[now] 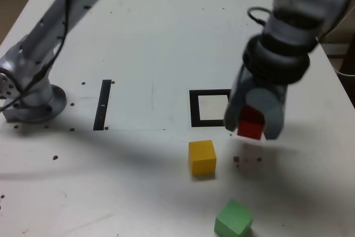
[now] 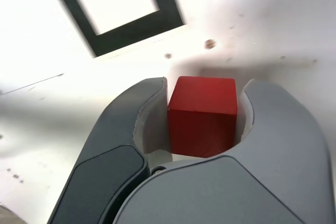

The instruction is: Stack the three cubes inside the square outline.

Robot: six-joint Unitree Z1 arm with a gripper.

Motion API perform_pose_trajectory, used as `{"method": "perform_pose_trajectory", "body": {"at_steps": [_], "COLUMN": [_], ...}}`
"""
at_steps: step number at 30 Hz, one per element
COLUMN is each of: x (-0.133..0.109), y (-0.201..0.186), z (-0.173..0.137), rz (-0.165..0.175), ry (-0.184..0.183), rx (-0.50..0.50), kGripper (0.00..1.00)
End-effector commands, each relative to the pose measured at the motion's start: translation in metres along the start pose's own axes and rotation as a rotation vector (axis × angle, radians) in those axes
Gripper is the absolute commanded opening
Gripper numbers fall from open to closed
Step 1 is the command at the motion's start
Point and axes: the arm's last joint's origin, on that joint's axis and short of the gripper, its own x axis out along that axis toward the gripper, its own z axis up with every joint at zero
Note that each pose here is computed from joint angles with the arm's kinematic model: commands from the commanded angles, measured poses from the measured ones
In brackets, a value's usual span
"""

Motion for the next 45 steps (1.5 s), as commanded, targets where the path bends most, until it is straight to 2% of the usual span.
{"method": "perform_pose_trajectory", "body": {"at_steps": [1, 10, 17, 23, 35, 45], "x": [-0.007, -0.021, -0.017, -0.011, 0.014, 0.032], "y": [0.003, 0.027, 0.055, 0.072, 0.09, 0.097], "z": [-0.011, -0.047, -0.075, -0.09, -0.087, -0.077], "rz": [0.002, -0.007, -0.028, -0.043, -0.088, -0.12], "ry": [0.008, 0.013, 0.038, 0.033, 0.01, 0.017], "rx": [-0.013, -0.089, -0.181, -0.242, -0.251, -0.226], "kGripper": [0.39, 0.39, 0.39, 0.39, 0.39, 0.39]}}
